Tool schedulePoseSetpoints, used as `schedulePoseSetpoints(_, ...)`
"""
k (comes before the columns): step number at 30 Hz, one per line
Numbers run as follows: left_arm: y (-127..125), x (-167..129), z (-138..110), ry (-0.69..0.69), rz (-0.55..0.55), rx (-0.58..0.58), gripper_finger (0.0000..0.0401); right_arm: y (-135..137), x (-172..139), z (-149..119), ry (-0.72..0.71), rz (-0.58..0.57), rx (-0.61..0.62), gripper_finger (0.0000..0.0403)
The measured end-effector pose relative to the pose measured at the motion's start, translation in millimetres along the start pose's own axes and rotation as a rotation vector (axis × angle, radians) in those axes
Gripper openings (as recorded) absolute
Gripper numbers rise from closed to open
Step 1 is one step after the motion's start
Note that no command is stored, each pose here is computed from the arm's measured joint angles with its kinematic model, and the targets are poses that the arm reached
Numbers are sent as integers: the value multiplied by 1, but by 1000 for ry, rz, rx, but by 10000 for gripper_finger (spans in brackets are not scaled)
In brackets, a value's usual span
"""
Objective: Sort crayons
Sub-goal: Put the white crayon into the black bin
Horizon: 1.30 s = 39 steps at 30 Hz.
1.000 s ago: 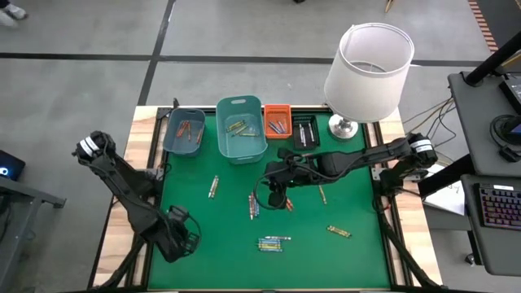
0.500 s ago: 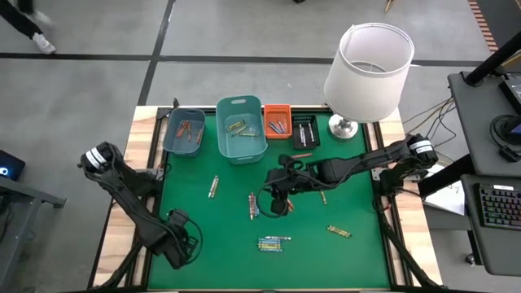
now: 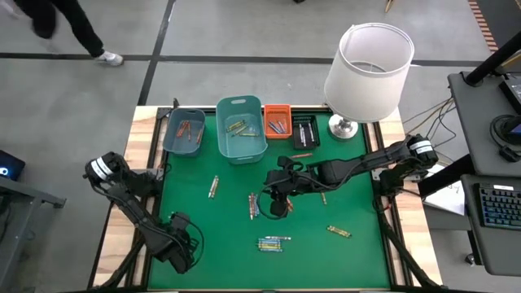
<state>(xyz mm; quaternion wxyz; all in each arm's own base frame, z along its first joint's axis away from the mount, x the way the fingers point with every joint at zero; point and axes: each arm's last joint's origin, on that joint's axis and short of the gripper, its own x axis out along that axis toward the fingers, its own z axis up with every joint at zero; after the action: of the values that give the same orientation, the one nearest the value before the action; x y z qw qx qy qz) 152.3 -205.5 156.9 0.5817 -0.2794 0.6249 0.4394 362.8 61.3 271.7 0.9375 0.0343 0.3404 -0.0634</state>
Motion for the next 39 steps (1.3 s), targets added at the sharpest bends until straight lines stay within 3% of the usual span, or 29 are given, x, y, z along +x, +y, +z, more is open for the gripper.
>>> schedulePoseSetpoints(15,2,9,-2,-9,5,3,104,3,26,-13,66,-15,-44,107)
schedulePoseSetpoints(32,3,18,-1,-12,-32,6,103,4,27,-11,48,-10,-60,107)
schedulePoseSetpoints(39,2,18,-1,-15,-40,6,85,4,27,-11,43,-9,-61,107)
